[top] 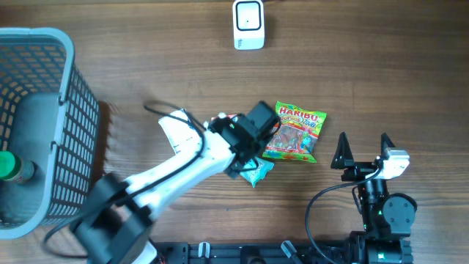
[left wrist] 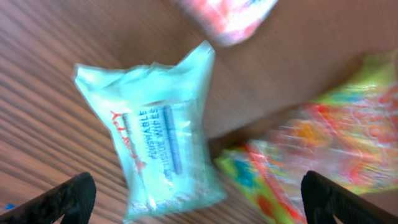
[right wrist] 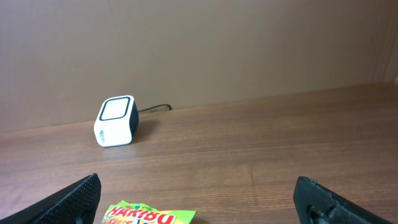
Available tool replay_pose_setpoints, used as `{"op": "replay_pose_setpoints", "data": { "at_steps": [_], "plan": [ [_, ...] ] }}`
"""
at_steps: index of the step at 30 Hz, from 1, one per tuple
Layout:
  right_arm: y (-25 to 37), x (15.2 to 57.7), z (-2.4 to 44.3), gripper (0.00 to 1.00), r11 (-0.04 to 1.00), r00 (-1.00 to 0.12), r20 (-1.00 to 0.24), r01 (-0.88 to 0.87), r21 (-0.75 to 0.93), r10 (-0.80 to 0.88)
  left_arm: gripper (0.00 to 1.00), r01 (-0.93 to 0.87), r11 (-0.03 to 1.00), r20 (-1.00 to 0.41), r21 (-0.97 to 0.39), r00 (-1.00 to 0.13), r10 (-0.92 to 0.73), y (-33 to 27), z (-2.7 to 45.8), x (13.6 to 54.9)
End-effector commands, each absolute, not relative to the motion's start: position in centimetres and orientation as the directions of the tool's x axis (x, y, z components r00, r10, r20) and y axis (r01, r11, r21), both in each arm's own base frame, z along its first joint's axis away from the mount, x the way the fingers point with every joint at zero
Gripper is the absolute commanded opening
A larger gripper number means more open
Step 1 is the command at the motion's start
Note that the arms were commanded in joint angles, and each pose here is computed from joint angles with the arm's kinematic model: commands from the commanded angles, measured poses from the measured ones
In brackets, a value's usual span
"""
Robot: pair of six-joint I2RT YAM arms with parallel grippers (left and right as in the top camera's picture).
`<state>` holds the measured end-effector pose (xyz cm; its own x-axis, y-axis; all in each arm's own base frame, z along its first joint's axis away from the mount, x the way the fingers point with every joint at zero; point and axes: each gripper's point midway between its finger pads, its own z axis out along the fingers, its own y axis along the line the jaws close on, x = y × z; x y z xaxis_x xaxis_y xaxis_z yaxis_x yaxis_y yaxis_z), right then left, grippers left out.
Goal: Scan the item barcode
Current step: 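Carry the green wipes pack with the left gripper and place it on the table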
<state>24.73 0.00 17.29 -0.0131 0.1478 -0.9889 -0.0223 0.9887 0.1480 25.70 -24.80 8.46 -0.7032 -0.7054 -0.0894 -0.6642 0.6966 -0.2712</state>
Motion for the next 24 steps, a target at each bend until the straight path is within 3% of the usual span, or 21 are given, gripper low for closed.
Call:
{"op": "replay_pose_setpoints", "data": {
  "at_steps": [1, 6, 9, 11, 15, 18, 22, 24],
  "plan": [
    [0.2, 24.7, 17.5, 1.00, 0.990, -0.006, -0.991, -0.035, 0.137, 0.137, 1.00, -0.526, 0.760, -0.418, -0.382, -0.636, -0.649, -21.0, 20.2, 30.0],
    [0.2, 24.7, 17.5, 1.00, 0.990, -0.007, -0.991, -0.035, 0.137, 0.137, 1.00, -0.482, 0.778, -0.686, -0.402, -0.405, -0.605, -11.5, 33.9, 30.5],
    [0.2, 24.7, 17.5, 1.00, 0.990, -0.006, -0.991, -0.035, 0.137, 0.137, 1.00, -0.455, 0.822, -0.799, -0.343, -0.319, -0.510, -6.9, 38.2, 29.2],
    [0.2, 24.7, 17.5, 1.00, 0.990, -0.007, -0.991, -0.035, 0.137, 0.137, 1.00, -0.521, 0.791, -0.848, -0.320, -0.215, -0.484, -2.7, 40.3, 27.5],
    [0.2, 24.7, 17.5, 1.00, 0.990, -0.006, -0.991, -0.035, 0.137, 0.137, 1.00, -0.696, 0.568, -0.836, -0.439, 0.086, -0.542, 6.2, 43.1, 23.3],
    [0.2, 24.7, 17.5, 1.00, 0.990, -0.007, -0.991, -0.035, 0.137, 0.137, 1.00, -0.785, 0.390, -0.807, -0.482, 0.225, -0.546, 11.5, 43.2, 20.3],
    [0.2, 24.7, 17.5, 1.00, 0.990, -0.007, -0.991, -0.035, 0.137, 0.137, 1.00, -0.860, 0.190, -0.763, -0.474, 0.294, -0.575, 15.9, 41.0, 18.4],
    [0.2, 24.7, 17.5, 1.00, 0.990, -0.006, -0.991, -0.035, 0.137, 0.137, 1.00, -0.887, 0.030, -0.707, -0.461, 0.346, -0.617, 18.1, 38.5, 17.4]
  ]
}}
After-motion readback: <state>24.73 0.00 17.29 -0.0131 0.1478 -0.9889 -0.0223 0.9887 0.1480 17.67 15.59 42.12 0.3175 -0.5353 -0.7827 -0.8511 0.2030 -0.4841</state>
